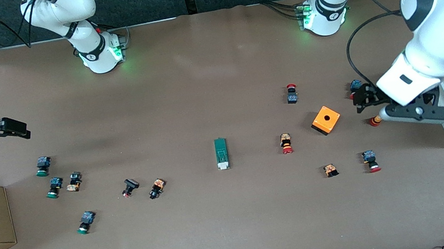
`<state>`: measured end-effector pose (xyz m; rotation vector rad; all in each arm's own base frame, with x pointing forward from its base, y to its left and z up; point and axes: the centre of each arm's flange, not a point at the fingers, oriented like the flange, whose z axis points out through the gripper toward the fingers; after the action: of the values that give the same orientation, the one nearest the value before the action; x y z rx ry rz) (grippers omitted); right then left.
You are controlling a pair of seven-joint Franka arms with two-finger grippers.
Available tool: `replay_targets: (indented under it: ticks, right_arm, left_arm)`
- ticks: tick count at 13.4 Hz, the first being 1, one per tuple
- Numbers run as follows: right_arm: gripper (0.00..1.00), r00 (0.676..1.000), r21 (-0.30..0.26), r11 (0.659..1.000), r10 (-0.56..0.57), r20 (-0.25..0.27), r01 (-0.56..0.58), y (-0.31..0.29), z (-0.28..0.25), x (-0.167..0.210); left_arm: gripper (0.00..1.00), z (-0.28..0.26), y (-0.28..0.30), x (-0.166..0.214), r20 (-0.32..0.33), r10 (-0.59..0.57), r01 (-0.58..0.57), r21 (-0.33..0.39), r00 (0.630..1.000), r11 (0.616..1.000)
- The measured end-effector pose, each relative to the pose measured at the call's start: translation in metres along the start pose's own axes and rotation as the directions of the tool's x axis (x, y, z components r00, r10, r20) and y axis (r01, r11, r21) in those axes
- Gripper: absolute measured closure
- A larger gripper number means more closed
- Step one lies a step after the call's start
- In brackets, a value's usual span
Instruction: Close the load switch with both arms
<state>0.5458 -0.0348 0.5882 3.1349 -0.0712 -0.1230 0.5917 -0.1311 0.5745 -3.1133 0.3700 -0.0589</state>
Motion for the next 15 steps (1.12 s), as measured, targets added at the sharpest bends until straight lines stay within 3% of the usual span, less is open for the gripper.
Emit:
replay_targets:
  ticks: [6,15]
  right_arm:
    - [0.00,1.000,0.000,1.000,-0.001,-0.003,0.001,0.000,-0.002,0.000]
    - [0.00,1.000,0.000,1.000,-0.001,-0.003,0.001,-0.001,-0.002,0.000]
  left_arm:
    - [0.00,-0.007,-0.031,-0.052,-0.001,-0.121,0.121,-0.020,0.993,0.992]
    - [0.00,-0.005,-0.031,-0.057,0.015,-0.097,0.097,-0.002,0.995,0.995]
